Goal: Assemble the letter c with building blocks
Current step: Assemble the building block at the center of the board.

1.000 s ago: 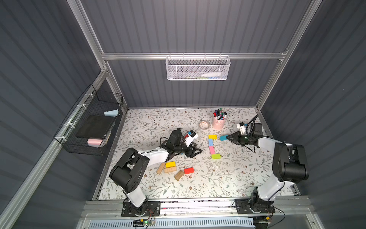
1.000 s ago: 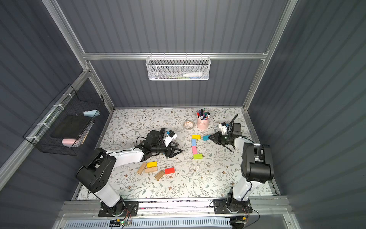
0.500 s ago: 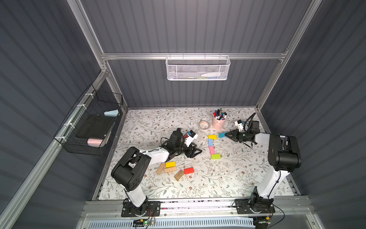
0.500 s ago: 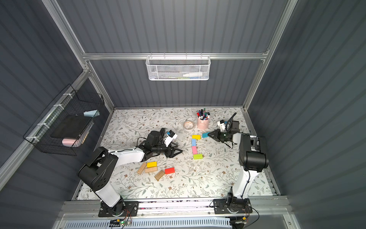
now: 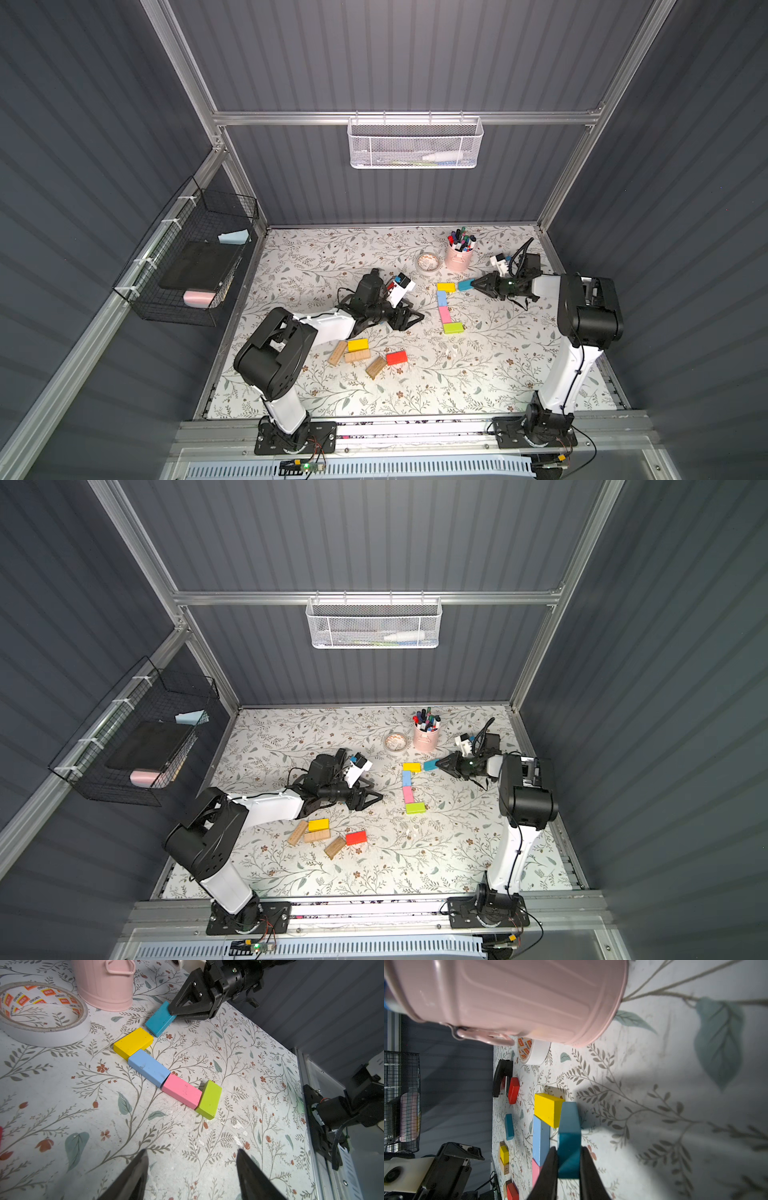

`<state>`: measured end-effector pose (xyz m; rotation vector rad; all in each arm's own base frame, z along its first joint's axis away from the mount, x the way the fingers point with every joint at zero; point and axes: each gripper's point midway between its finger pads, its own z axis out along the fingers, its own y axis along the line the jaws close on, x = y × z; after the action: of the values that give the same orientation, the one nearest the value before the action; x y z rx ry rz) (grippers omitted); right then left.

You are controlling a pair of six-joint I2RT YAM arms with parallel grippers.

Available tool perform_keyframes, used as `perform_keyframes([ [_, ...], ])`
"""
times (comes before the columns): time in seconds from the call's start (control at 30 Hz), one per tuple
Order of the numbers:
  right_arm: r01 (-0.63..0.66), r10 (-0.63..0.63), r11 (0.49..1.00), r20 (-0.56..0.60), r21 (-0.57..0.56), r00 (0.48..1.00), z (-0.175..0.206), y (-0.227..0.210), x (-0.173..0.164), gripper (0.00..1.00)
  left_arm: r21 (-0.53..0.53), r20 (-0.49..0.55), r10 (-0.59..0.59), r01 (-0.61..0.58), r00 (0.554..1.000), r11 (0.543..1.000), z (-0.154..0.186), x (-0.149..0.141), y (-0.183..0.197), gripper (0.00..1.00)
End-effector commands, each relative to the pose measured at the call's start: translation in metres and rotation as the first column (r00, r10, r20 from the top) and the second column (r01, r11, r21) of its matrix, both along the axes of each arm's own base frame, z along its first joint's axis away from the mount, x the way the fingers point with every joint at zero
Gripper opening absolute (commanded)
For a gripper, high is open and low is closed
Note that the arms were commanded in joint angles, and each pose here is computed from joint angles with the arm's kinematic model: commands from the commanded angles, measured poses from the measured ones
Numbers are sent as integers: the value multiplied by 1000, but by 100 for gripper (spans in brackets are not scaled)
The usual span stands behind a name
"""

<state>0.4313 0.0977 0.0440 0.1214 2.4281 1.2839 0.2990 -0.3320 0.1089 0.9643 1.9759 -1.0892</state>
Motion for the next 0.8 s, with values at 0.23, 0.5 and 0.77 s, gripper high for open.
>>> perform_keyframes([
  [0.23,-18,18,999,-32,27,999,-4,-1,0,27,8,-7,-13,13,1000,1000,-1,3,-3,65],
  [0.5,-2,2,1000,-24,6,1000,-1,-5,5,34,9,-10,-17,17,1000,1000,-1,3,-4,65],
  [0.77,36,-37,998,-27,-44,999,0,-12,11,43,8,-10,-18,18,1000,1000,-1,3,-4,65],
])
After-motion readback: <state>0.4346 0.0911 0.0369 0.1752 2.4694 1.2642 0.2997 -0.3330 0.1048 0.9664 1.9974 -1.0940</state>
